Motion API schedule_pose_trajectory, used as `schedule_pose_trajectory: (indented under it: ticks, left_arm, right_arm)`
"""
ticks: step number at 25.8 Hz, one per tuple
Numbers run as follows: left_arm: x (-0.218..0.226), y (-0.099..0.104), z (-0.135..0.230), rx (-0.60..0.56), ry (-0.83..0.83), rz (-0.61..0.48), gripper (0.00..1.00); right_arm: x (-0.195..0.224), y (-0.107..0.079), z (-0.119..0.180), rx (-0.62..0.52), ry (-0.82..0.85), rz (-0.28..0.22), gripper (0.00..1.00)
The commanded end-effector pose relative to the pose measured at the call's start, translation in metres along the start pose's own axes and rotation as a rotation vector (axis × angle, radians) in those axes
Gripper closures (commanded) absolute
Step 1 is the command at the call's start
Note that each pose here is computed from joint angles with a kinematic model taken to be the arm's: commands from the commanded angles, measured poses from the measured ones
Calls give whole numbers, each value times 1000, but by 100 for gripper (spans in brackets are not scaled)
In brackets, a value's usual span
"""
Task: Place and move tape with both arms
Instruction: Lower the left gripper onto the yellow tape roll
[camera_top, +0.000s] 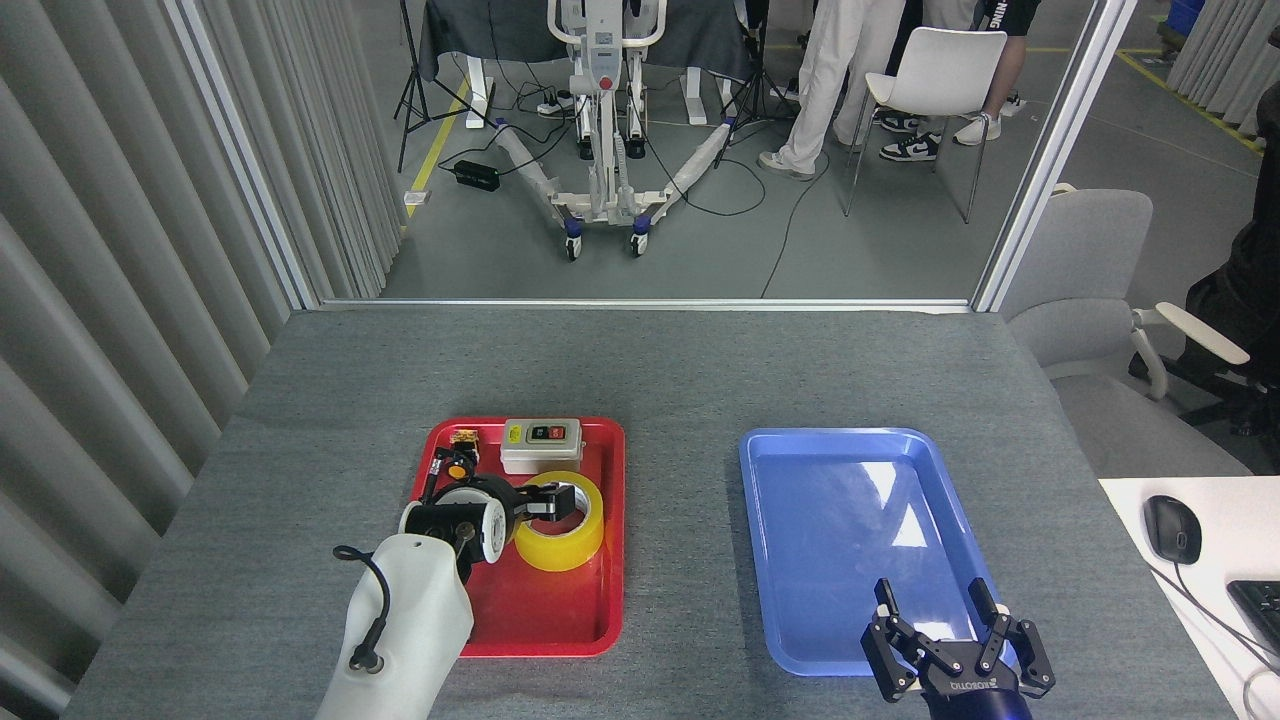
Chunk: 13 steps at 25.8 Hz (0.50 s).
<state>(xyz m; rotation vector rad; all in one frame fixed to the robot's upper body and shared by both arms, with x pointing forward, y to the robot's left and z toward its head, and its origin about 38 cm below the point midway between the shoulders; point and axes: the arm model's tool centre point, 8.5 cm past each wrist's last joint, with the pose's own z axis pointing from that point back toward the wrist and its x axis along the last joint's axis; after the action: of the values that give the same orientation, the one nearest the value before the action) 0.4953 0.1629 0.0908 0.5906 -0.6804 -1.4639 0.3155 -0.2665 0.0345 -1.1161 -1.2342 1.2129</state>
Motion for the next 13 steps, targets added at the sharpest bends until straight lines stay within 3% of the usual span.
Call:
schedule_pose_trajectory:
  ticks: [1,5,13]
  left_arm:
    - [5,7,-16,-45,27,-53,0]
    - [6,18,-19,-55,40,-79,0]
    - [5,8,-31,-60,37,-118,0]
  right_arm:
    - [1,0,0,1,0,-2,0]
    - [0,0,0,0,2,-2,0]
    - [0,0,0,1,4,-5,0]
